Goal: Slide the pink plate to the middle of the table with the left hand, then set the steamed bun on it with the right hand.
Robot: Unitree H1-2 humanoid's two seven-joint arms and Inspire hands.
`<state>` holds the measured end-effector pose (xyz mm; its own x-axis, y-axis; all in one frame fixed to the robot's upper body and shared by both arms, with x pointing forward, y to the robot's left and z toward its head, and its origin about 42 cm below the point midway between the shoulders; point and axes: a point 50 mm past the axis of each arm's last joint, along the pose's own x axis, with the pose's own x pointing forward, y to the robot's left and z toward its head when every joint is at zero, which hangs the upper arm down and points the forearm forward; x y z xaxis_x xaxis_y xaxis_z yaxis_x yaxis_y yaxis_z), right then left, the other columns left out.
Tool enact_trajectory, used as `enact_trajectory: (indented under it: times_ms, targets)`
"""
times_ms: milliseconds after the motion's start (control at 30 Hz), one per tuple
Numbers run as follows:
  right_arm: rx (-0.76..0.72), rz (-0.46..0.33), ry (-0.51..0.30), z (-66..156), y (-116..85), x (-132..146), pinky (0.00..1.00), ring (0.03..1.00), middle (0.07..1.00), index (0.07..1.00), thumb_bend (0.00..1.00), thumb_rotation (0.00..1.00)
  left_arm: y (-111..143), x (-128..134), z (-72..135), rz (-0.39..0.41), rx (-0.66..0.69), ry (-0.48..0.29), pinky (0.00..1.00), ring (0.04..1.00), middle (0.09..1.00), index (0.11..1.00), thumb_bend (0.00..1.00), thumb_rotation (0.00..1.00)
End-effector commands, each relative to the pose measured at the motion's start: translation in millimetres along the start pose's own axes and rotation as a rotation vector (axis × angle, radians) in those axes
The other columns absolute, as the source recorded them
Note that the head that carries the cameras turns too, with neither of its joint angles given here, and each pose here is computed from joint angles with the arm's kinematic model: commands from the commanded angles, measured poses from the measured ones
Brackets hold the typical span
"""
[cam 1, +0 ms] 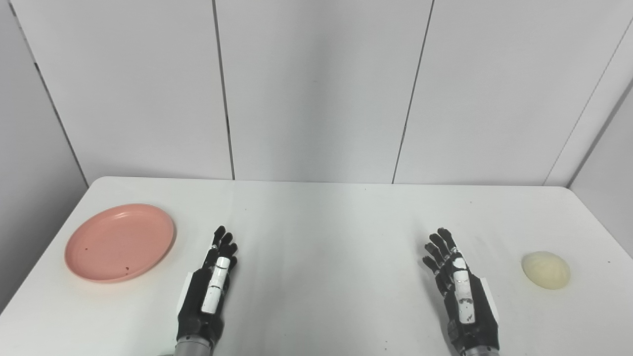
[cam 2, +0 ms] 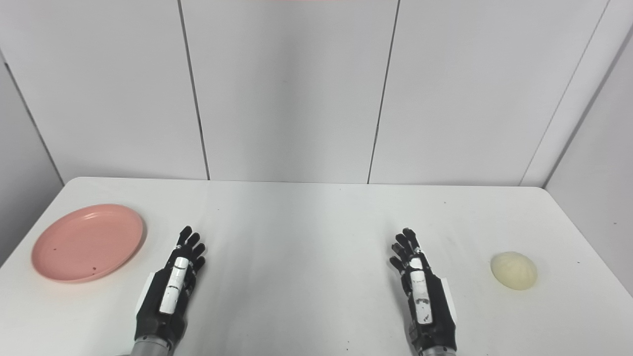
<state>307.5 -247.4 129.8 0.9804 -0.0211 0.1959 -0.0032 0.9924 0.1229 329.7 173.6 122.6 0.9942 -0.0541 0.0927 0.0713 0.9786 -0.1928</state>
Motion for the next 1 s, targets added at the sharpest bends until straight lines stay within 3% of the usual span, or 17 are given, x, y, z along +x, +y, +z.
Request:
enact_trajectory:
  times_ms: [0, 967]
  targets:
    - [0.028, -0.021, 0.06, -14.8, 2.4, -13.8, 0.91, 0.919, 0.924, 0.93, 0.8, 0.94, 0.0, 1.3, 4.6, -0.003, 0.015, -0.025, 1.0, 0.98, 0.994, 1.0, 0.75, 0.82]
    - [0.04, -0.014, 0.085, -13.8, 3.8, -13.4, 0.91, 0.926, 0.925, 0.929, 0.77, 0.93, 0.7, 1.6, 3.8, 0.01, -0.008, -0.035, 1.0, 0.974, 0.982, 1.0, 0.77, 0.82]
